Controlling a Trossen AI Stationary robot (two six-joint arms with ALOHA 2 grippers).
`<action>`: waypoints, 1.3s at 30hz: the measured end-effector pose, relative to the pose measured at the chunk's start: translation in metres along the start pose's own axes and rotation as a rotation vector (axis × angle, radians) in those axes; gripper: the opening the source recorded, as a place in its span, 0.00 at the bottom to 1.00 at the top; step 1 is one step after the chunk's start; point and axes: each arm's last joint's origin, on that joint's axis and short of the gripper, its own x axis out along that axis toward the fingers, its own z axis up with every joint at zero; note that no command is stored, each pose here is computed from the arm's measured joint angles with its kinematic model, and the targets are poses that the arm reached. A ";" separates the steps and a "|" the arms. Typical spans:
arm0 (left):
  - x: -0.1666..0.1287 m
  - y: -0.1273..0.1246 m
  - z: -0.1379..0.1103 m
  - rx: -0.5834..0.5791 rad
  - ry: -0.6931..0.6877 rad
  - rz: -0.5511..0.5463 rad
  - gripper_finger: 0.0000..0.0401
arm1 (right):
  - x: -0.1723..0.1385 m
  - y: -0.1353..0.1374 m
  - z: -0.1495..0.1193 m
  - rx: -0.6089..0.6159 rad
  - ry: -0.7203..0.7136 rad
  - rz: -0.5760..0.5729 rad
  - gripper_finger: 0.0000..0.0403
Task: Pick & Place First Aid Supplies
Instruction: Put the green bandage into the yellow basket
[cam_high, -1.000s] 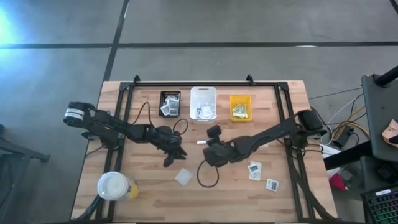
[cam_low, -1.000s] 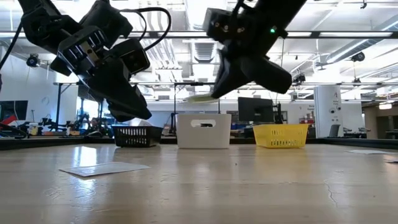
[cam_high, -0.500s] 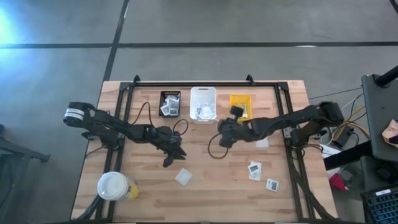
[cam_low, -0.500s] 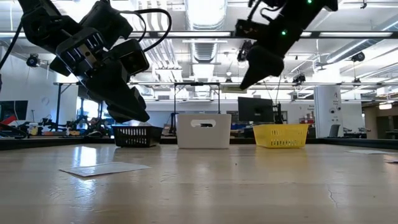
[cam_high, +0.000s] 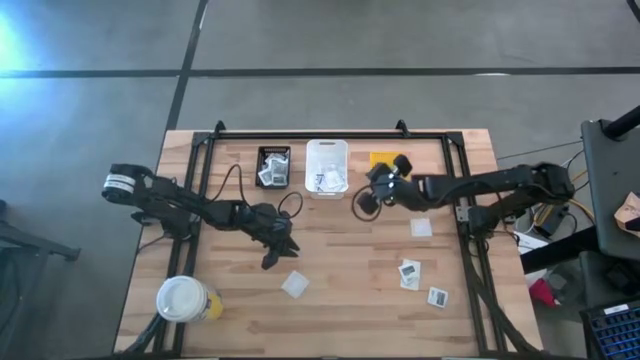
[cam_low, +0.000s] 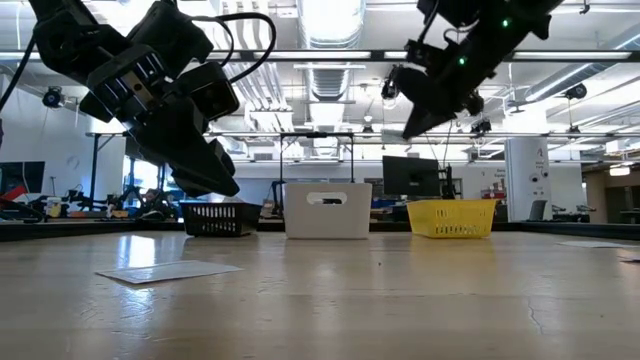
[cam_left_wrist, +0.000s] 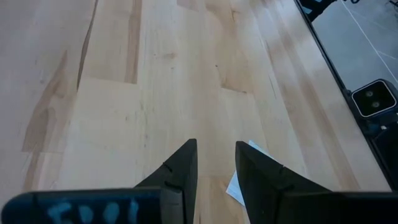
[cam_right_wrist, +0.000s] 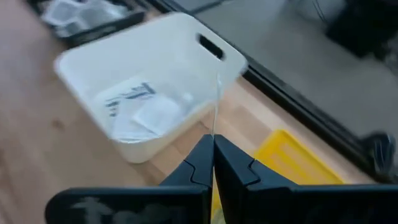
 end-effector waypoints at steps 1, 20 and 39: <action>0.000 0.000 0.000 0.000 0.000 0.000 0.25 | 0.002 -0.004 -0.002 0.029 0.007 -0.014 0.02; 0.000 0.000 0.000 -0.001 0.004 0.001 0.25 | 0.029 -0.055 -0.023 0.356 0.291 -0.074 0.02; 0.000 0.000 -0.001 -0.013 0.005 0.001 0.25 | 0.048 -0.055 -0.039 0.259 0.430 -0.097 0.02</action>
